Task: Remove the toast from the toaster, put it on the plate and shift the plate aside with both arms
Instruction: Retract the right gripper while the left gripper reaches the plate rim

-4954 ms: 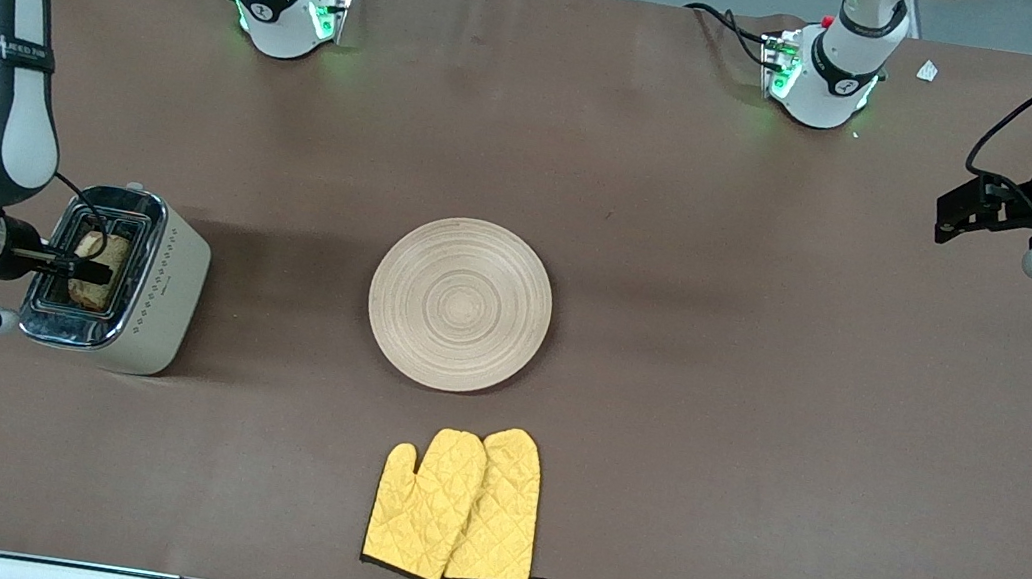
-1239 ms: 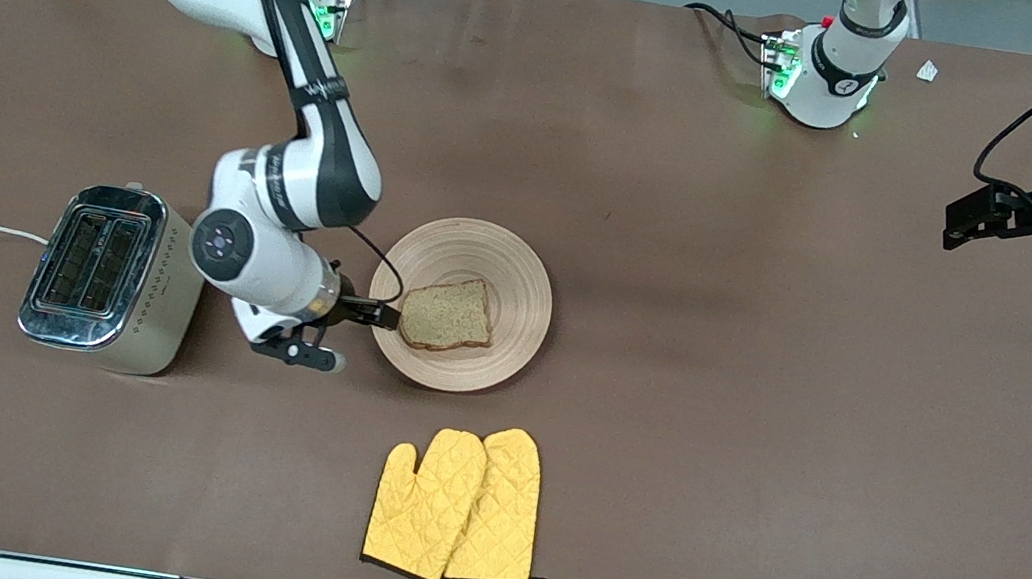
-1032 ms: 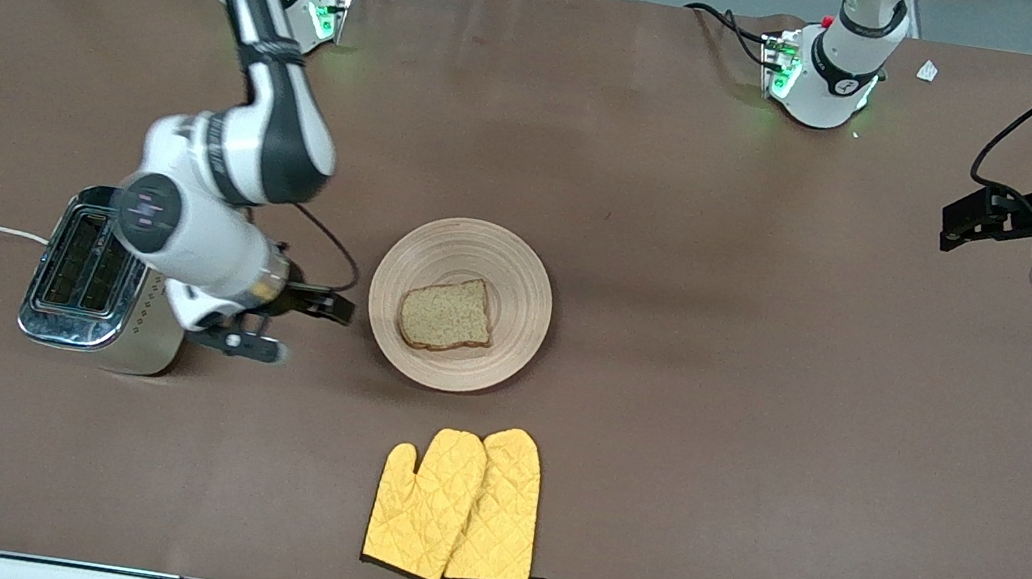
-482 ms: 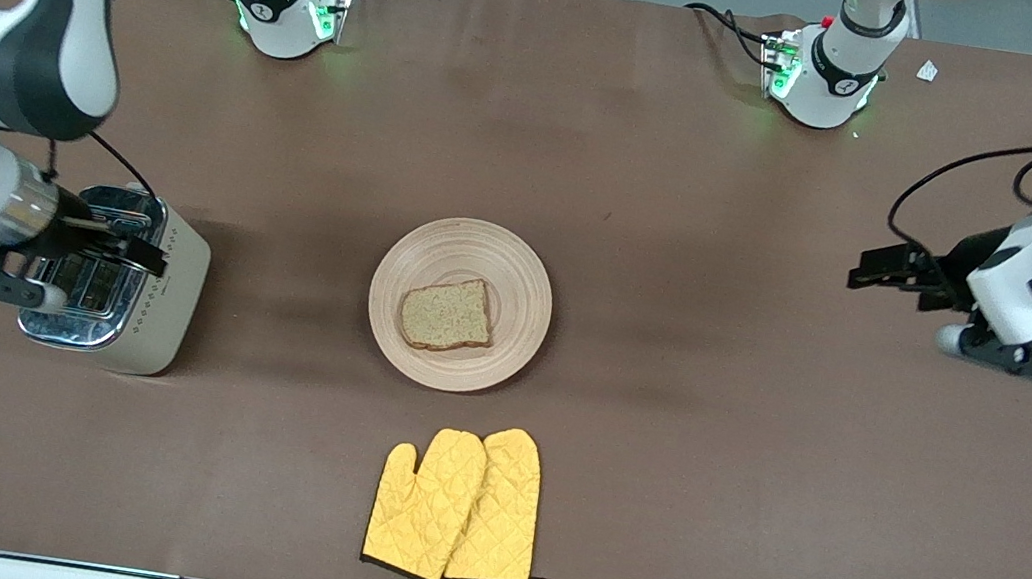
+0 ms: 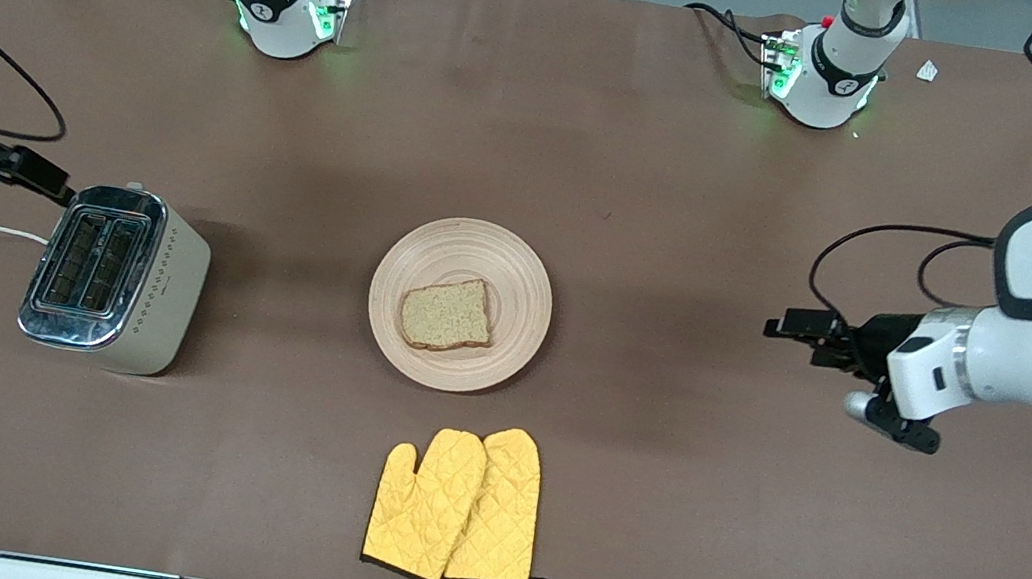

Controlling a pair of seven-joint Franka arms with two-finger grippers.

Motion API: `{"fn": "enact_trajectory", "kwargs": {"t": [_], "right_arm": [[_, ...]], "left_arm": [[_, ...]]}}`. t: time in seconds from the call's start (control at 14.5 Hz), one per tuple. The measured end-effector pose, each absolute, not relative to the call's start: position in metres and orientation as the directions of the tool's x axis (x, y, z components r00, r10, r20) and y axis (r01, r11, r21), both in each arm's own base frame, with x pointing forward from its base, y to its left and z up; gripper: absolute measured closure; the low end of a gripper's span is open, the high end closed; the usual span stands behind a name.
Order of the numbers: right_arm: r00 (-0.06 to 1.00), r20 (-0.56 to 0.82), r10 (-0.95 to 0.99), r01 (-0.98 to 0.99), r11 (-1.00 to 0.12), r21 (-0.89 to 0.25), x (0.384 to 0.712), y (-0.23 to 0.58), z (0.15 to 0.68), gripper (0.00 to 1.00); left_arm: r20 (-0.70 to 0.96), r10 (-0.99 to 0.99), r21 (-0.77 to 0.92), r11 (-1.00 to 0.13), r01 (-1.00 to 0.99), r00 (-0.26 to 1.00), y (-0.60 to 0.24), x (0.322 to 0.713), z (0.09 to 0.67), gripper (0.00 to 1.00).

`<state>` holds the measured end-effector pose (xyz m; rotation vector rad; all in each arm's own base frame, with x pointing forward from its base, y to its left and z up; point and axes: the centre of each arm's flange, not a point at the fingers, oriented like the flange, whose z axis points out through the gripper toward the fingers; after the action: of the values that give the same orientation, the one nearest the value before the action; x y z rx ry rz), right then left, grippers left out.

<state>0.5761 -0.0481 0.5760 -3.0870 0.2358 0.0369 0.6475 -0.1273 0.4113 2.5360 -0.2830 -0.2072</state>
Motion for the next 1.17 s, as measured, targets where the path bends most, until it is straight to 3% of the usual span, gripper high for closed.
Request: {"fn": "enact_trajectory", "kwargs": {"t": [0.62, 0.89, 0.96, 1.1, 1.17], "right_arm": [[0.994, -0.025, -0.105, -0.107, -0.991, -0.076, 0.549, -0.033, 0.635, 0.0], [0.996, -0.003, -0.084, -0.084, -0.994, -0.076, 0.549, -0.022, 0.649, 0.0], [0.996, -0.003, -0.088, -0.088, -0.993, -0.076, 0.548, -0.025, 0.649, 0.0], [0.995, -0.002, -0.095, -0.095, -0.993, -0.073, 0.548, -0.029, 0.649, 0.0], [0.995, 0.0, -0.096, -0.096, -0.993, -0.066, 0.548, -0.03, 0.65, 0.0]], "left_arm": [[-0.073, -0.174, 0.755, -0.653, -0.059, 0.982, -0.2, 0.635, 0.297, 0.1], [-0.05, -0.142, 0.785, -0.618, -0.049, 0.989, -0.245, 0.626, 0.248, 0.26], [-0.046, -0.137, 0.791, -0.61, -0.048, 0.989, -0.256, 0.623, 0.237, 0.26], [-0.024, -0.145, 0.81, -0.582, -0.066, 0.989, -0.274, 0.616, 0.217, 0.38], [-0.014, -0.148, 0.822, -0.565, -0.073, 0.989, -0.282, 0.612, 0.206, 0.38]]}}
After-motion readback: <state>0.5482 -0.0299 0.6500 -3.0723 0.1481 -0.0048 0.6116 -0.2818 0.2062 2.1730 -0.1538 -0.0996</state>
